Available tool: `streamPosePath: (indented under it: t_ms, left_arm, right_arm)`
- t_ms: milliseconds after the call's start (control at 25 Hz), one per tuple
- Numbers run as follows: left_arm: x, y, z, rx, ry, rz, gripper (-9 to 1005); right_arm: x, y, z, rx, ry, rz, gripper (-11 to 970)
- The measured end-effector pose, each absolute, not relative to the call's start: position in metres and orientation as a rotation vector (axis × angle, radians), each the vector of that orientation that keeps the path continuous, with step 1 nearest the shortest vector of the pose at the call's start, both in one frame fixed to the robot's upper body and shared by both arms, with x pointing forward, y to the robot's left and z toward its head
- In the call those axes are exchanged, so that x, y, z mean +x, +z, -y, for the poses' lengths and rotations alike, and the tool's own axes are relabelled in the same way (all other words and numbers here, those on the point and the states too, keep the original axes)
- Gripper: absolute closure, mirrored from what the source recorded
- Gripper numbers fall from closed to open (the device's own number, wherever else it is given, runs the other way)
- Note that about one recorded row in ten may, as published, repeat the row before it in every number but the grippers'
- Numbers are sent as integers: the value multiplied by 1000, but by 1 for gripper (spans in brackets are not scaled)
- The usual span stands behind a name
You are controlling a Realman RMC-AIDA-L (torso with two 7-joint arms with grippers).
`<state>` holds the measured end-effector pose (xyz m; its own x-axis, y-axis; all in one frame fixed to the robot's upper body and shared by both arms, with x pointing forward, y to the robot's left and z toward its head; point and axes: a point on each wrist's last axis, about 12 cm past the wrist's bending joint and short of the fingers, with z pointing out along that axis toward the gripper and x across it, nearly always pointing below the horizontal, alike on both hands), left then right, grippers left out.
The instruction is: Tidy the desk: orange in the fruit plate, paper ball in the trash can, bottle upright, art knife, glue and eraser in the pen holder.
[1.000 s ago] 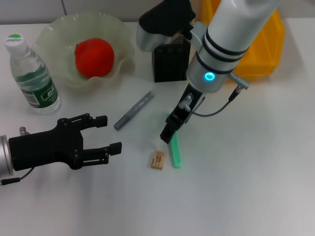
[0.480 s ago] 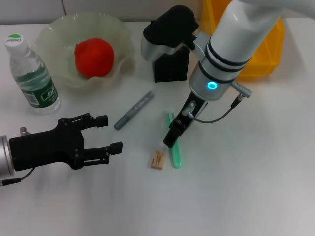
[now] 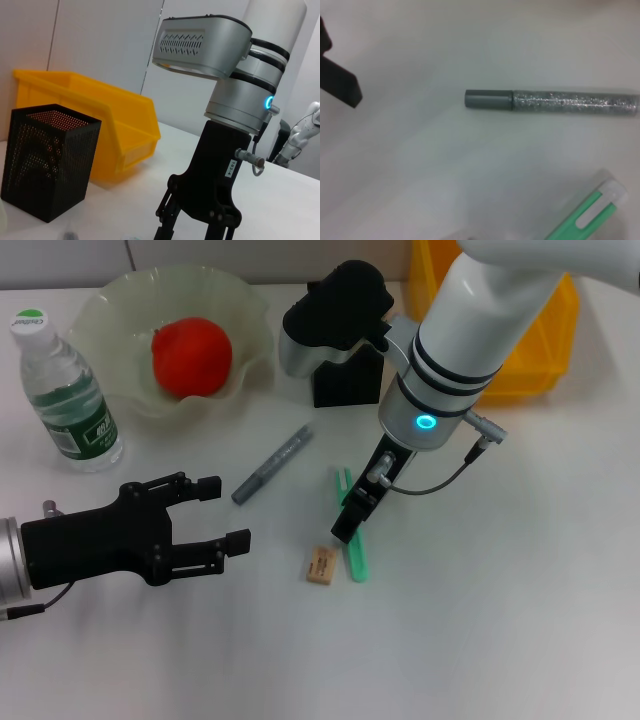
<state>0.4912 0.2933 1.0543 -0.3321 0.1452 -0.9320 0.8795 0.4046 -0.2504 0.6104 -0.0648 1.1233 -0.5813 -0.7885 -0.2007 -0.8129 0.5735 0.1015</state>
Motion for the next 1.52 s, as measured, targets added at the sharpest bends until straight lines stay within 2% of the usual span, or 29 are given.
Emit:
streamPosePath:
  t_ms: [1520]
  left_arm:
    - [491,1054,-295,892,-1002,-1750,169]
  right_arm:
    - [608,1120,57,-1412,228,-2622,203]
